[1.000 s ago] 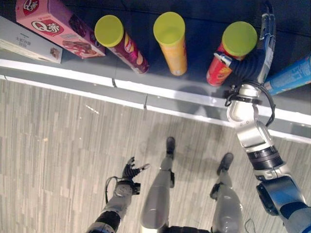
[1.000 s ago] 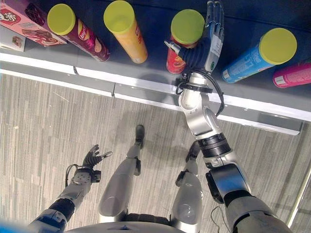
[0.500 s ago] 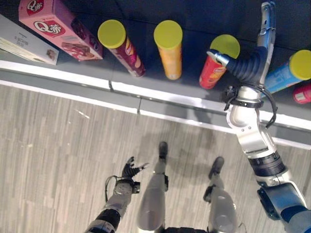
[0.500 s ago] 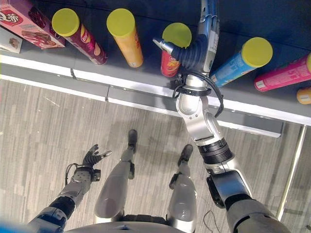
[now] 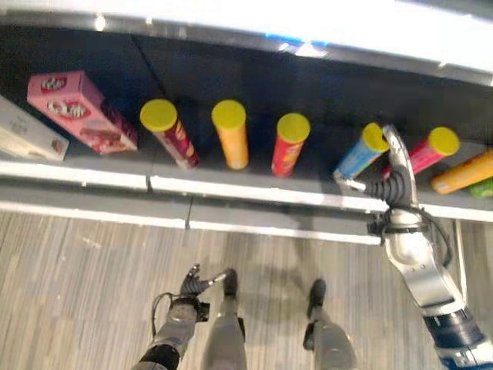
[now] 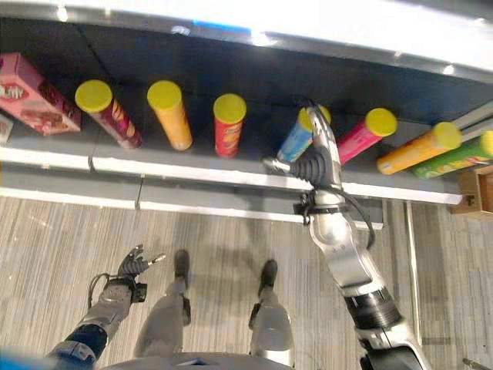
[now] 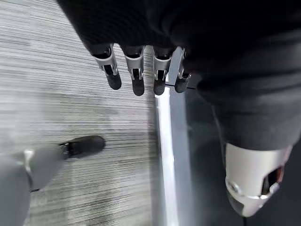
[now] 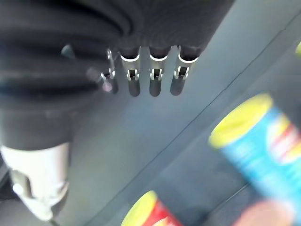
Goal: Put the goods on the table back onto the shelves and tidy them up.
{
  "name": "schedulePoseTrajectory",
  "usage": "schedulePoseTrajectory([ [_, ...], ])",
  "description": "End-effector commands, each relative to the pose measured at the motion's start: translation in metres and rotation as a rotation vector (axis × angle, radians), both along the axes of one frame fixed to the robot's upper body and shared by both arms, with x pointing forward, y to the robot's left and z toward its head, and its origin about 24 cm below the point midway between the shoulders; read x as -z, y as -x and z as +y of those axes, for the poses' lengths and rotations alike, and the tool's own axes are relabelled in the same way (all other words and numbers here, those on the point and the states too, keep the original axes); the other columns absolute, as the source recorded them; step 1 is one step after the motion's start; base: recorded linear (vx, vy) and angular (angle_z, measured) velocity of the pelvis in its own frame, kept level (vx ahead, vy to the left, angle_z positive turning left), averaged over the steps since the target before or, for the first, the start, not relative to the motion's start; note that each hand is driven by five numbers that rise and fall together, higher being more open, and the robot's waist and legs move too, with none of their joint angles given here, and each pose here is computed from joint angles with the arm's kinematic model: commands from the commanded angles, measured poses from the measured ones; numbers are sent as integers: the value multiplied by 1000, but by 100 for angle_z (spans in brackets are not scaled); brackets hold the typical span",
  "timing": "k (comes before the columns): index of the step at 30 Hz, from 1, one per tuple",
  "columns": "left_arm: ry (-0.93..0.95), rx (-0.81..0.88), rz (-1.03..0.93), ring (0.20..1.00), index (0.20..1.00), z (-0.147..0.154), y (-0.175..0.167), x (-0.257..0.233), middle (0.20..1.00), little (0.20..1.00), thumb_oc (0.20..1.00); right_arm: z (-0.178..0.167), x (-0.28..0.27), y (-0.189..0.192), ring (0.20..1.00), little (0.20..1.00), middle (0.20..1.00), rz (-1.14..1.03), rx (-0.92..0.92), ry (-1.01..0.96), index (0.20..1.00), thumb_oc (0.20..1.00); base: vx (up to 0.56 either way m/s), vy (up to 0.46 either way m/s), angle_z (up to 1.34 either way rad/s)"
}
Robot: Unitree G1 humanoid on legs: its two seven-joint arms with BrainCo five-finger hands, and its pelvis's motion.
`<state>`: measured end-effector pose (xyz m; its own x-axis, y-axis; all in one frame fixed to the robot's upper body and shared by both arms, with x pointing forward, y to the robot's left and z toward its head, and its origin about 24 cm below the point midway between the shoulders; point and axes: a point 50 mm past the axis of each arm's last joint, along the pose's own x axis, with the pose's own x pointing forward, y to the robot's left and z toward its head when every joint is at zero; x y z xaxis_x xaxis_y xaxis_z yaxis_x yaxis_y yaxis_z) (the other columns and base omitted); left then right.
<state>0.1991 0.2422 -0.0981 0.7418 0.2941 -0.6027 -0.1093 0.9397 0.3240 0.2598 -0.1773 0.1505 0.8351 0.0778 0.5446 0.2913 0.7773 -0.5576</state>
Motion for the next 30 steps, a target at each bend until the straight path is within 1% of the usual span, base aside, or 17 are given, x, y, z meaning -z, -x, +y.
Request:
schedulePoseTrajectory([
  [1,-47,32,15,1000,1000,3,1,1,1000,1000,1000,-7,-37,9,1000,1000,1000,-175,-41,43,1000,1000,51,61,-31],
  [2,-47,33,16,1000,1000,3,1,1,1000,1000,1000,-7,-37,9,1000,1000,1000,-174,-41,43,1000,1000,65,66,-36],
  [3,-45,51,17,1000,1000,-2,2,3,1000,1000,1000,-19,-28,15,1000,1000,1000,-134,9,73,1000,1000,64,53,-43],
  [7,-45,73,20,1000,1000,-5,2,3,1000,1000,1000,-34,-15,17,1000,1000,1000,-52,46,66,1000,1000,28,35,-41],
  [11,-41,94,37,1000,1000,-7,6,6,1000,1000,1000,-56,11,20,1000,1000,1000,113,61,-62,1000,1000,33,21,-29],
  [13,-33,106,38,1000,1000,-9,7,7,1000,1000,1000,-75,25,25,1000,1000,1000,182,121,-151,1000,1000,20,11,-31],
  [16,-31,116,34,1000,1000,-10,6,6,1000,1000,1000,-82,27,27,1000,1000,1000,194,147,-141,1000,1000,18,11,-25],
  [18,-29,148,28,1000,1000,-14,5,6,1000,1000,1000,-105,32,40,1000,1000,1000,233,236,-82,1000,1000,9,11,-20],
  [19,-28,149,29,1000,1000,-15,5,6,1000,1000,1000,-105,32,40,1000,1000,1000,234,236,-82,1000,1000,0,0,0],
  [20,-32,169,33,1000,1000,-15,5,6,1000,1000,1000,-114,35,46,1000,1000,1000,257,274,-61,1000,1000,-2,-4,-6],
  [22,-37,191,36,1000,1000,-18,3,7,1000,1000,1000,-119,40,51,1000,1000,1000,281,291,-68,1000,1000,-47,-16,-14],
  [24,-52,218,16,1000,1000,-17,-8,0,1000,1000,1000,-114,60,47,1000,1000,1000,358,278,-116,1000,1000,-166,-206,-66],
  [26,-54,212,13,1000,1000,-14,-8,-1,1000,1000,1000,-113,62,47,1000,1000,1000,363,281,-119,1000,1000,-109,-256,-93],
  [27,-59,189,12,1000,1000,-8,-6,-2,1000,1000,1000,-114,61,46,1000,1000,1000,355,295,-120,1000,1000,-81,-566,-62],
  [28,-71,145,21,1000,1000,5,1,-3,1000,1000,1000,-114,54,41,1000,1000,1000,321,300,-105,1000,1000,-56,-633,-37],
  [30,-73,132,27,1000,1000,10,6,-2,1000,1000,1000,-115,50,39,1000,1000,1000,307,304,-91,1000,1000,-4,-360,-60],
])
